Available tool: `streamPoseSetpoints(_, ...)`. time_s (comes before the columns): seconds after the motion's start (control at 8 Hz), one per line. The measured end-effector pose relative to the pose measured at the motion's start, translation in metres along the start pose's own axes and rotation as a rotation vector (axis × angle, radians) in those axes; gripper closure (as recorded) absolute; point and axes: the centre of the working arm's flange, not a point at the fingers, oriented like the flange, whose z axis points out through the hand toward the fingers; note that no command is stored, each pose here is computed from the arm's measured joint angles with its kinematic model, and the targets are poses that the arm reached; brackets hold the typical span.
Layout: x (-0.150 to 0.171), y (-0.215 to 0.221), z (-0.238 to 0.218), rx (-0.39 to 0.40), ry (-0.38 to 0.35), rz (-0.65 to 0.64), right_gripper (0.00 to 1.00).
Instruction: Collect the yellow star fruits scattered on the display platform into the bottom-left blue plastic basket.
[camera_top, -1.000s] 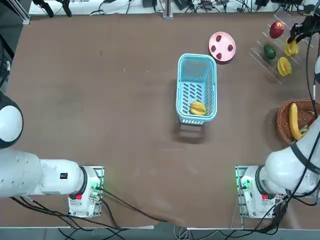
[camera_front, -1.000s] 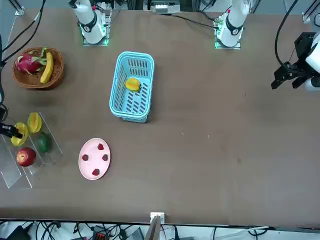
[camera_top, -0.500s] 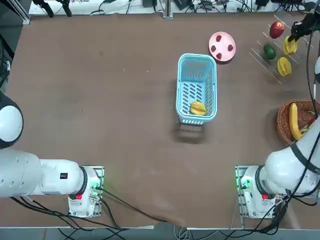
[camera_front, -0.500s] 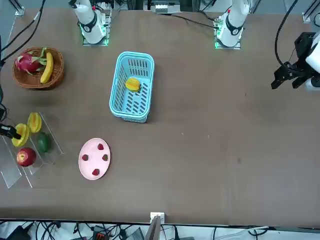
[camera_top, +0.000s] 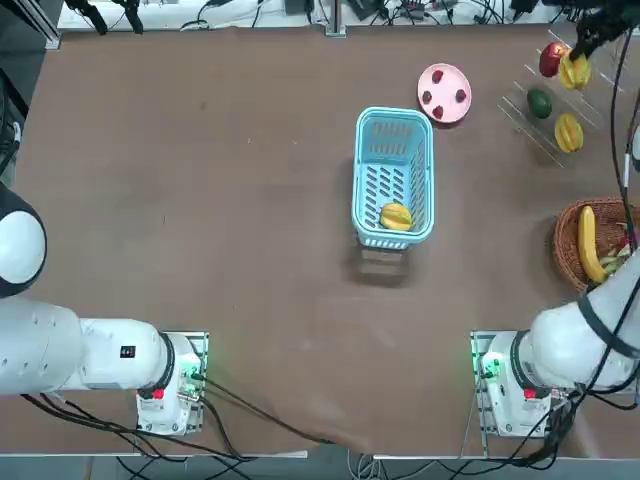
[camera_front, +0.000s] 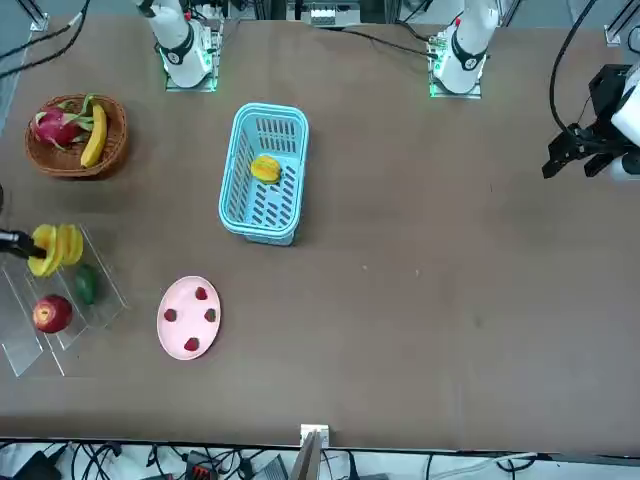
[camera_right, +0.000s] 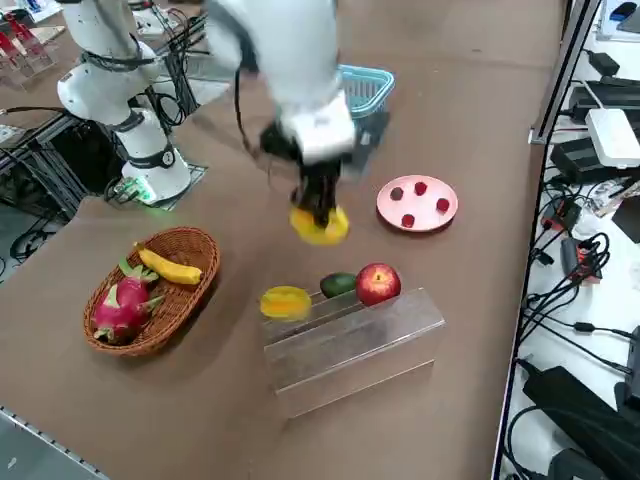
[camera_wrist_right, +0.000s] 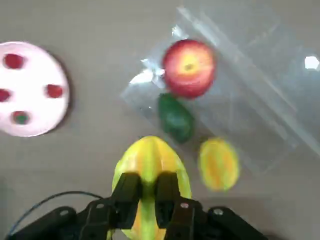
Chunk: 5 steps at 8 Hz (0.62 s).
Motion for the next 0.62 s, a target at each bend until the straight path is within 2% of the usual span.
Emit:
streamPoseSetpoints(0.25,-0.026,-0.126,-0.026,-0.027,-0.098,0.108,0.78)
streamPoseSetpoints(0.62,-0.088,-0.315,-0.022,-0.096,-0.125,0.273,0.78)
